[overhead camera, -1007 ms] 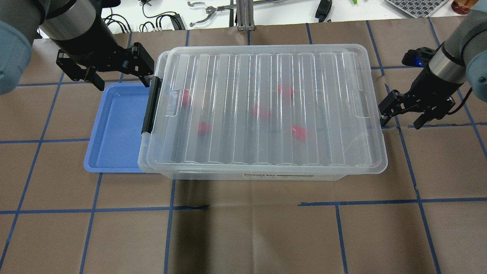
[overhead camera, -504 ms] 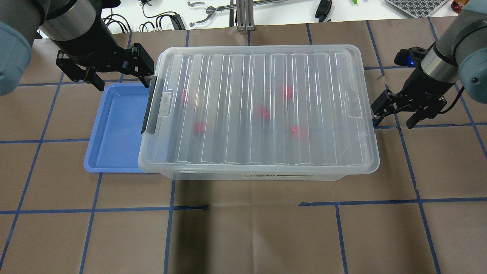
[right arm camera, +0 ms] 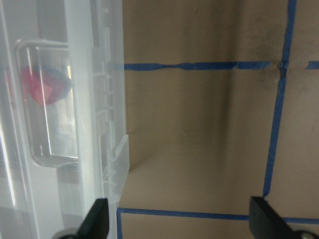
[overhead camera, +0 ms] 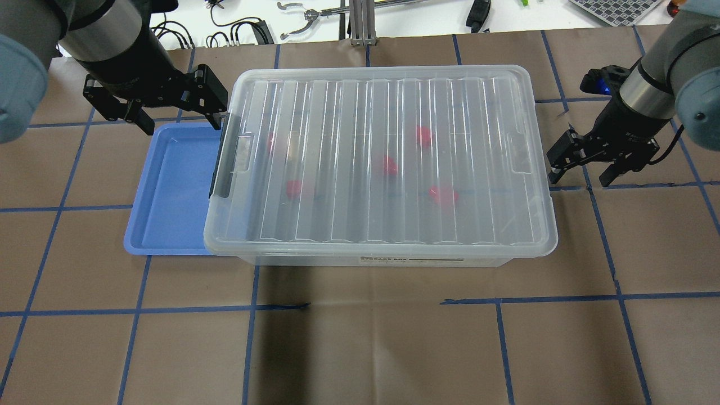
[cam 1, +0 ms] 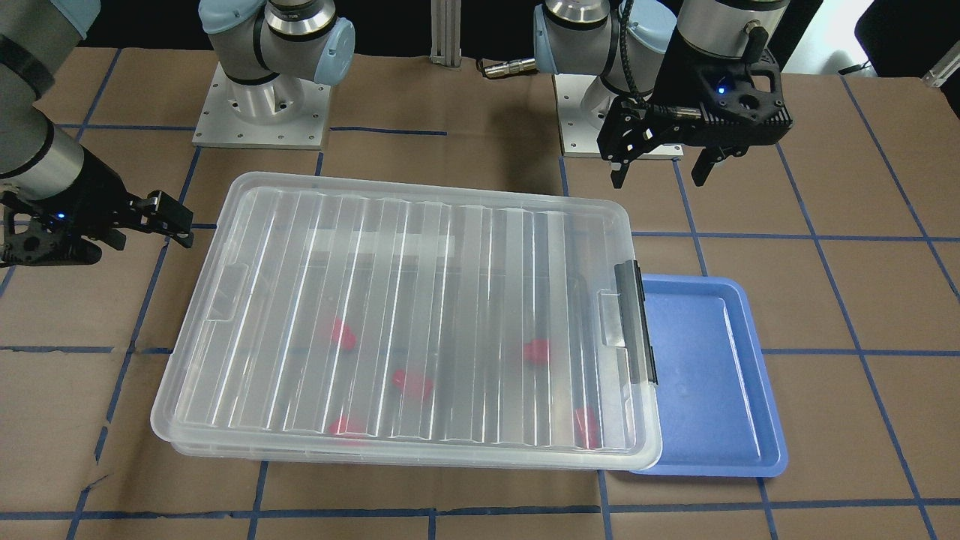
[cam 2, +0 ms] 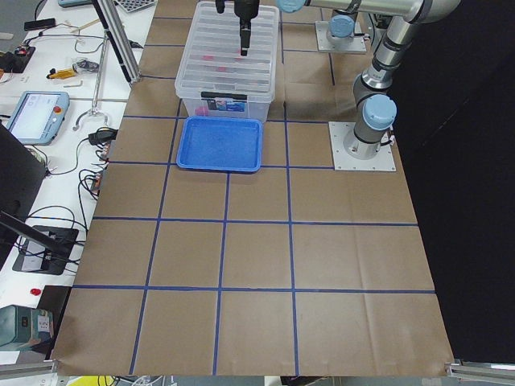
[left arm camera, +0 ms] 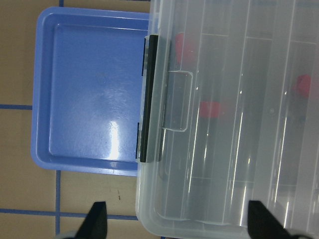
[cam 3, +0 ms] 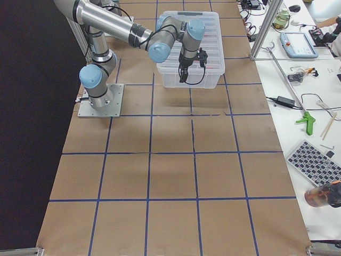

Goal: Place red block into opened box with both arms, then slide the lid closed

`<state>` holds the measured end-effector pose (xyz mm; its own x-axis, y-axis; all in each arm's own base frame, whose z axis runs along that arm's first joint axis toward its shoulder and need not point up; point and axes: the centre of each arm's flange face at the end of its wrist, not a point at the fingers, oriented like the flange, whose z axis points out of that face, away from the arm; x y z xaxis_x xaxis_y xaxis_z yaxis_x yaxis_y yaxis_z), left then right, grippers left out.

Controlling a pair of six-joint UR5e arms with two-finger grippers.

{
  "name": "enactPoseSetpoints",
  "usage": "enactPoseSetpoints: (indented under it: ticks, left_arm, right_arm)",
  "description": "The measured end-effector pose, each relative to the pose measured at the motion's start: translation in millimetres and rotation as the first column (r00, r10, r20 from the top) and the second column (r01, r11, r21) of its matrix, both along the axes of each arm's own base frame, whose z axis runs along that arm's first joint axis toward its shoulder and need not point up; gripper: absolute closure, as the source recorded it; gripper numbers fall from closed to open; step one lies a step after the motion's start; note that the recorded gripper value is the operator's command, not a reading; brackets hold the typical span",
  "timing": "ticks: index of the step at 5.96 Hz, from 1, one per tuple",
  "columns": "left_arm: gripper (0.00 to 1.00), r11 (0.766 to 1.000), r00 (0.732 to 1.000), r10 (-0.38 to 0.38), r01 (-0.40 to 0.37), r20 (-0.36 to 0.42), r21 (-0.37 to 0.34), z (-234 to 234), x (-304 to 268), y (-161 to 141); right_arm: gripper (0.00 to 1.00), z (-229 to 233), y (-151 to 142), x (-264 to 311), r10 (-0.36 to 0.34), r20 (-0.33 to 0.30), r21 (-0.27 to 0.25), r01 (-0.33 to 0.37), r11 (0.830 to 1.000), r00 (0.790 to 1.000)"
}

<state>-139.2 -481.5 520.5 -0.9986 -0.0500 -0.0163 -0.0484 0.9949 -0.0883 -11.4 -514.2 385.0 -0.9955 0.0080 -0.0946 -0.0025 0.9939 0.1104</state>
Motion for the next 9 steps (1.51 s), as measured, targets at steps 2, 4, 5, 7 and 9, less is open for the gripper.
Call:
enactPoseSetpoints:
  ticks: [2, 4, 5, 7, 9]
  left_arm:
    - [0.02, 1.000, 1.000, 0.000, 0.000, -0.001, 0.000, -0.2, -0.1, -0.2]
    - [0.02, 1.000, 1.000, 0.000, 0.000, -0.002, 0.000, -0.1, -0.2, -0.1]
    - [0.02, 1.000, 1.000, 0.000, 0.000, -0.002, 0.000, -0.2, -0.2, 0.3]
    - [0.02, 1.000, 1.000, 0.000, 0.000, -0.002, 0.001, -0.6, -0.2, 0.5]
    - [0.02, 1.000, 1.000, 0.000, 0.000, -0.002, 0.001, -0.6, -0.2, 0.5]
  right_arm:
    - [0.00, 49.1, -12.4, 12.2, -0.013, -0.027, -0.033, 0.012, 0.999, 1.000]
    - [0.00, 86.5, -16.8, 70.7, -0.055, -0.044, -0.048, 0.053, 0.997, 0.998]
    - [0.00, 100.4, -13.1, 99.9, -0.078, -0.051, -0.054, 0.075, 0.996, 0.996]
    - [0.00, 122.7, 3.5, 153.6, -0.105, -0.074, -0.051, 0.101, 0.994, 0.992]
    - [0.00, 133.0, 18.9, 165.9, -0.101, -0.099, -0.040, 0.097, 0.994, 0.990]
